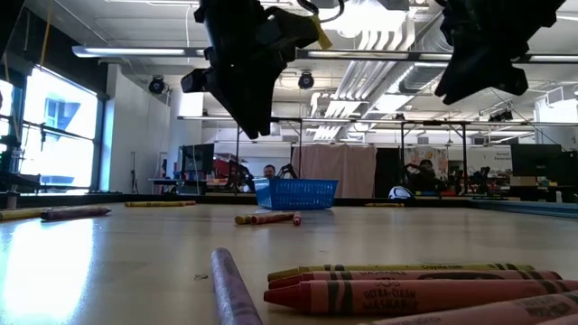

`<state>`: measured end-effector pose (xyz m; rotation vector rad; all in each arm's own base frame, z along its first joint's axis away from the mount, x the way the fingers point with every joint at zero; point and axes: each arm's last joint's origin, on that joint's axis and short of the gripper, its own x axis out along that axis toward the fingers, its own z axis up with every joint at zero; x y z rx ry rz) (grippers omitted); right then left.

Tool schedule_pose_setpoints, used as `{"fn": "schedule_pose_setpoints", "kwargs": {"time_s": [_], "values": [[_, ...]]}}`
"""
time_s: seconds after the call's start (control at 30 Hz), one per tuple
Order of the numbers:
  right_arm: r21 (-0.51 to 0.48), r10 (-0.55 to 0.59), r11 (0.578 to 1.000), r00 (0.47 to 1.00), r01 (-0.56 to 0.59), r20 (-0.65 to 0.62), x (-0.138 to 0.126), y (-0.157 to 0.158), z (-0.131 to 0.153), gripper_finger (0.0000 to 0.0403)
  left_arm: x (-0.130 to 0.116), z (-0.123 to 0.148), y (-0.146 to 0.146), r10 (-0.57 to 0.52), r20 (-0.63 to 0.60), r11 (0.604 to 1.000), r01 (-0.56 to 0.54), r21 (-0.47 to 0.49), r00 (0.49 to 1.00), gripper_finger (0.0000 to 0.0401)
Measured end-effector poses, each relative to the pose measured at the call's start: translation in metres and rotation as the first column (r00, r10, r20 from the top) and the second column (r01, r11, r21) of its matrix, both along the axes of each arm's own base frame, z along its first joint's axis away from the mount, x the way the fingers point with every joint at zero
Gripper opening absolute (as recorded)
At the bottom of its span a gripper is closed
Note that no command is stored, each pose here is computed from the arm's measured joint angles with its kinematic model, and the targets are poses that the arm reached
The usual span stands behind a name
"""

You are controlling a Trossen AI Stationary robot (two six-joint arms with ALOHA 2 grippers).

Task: Sort crayons
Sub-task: Put the purple crayon into the orange bin

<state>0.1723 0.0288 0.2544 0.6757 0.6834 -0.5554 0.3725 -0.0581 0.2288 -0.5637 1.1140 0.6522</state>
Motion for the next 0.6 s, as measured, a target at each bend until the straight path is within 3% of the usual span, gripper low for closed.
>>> {"fn": "schedule_pose_setpoints", "kwargs": {"time_s": [0.13, 0.4, 0.6], "values": [[-0.019, 0.039, 0.999, 0.999, -0.038, 0.033, 0.003, 0.001, 0.003, 0.0083, -0.003, -0.011, 0.012, 0.069, -0.003, 0.994, -0.068, 0.088, 0.998, 0.007], [-0.061, 0.085, 0.995, 0.996, -0.083, 0.02, 0.004, 0.001, 0.003, 0.0083, -0.002, -0.038, 0.03, 0.09, 0.038, 0.996, -0.091, 0.013, 0.995, 0.007], [-0.074, 0.086, 0.994, 0.996, -0.085, 0.017, 0.004, 0.001, 0.003, 0.0083, 0.006, -0.047, 0.033, 0.022, 0.041, 0.999, -0.023, 0.028, 0.999, 0.007]]}}
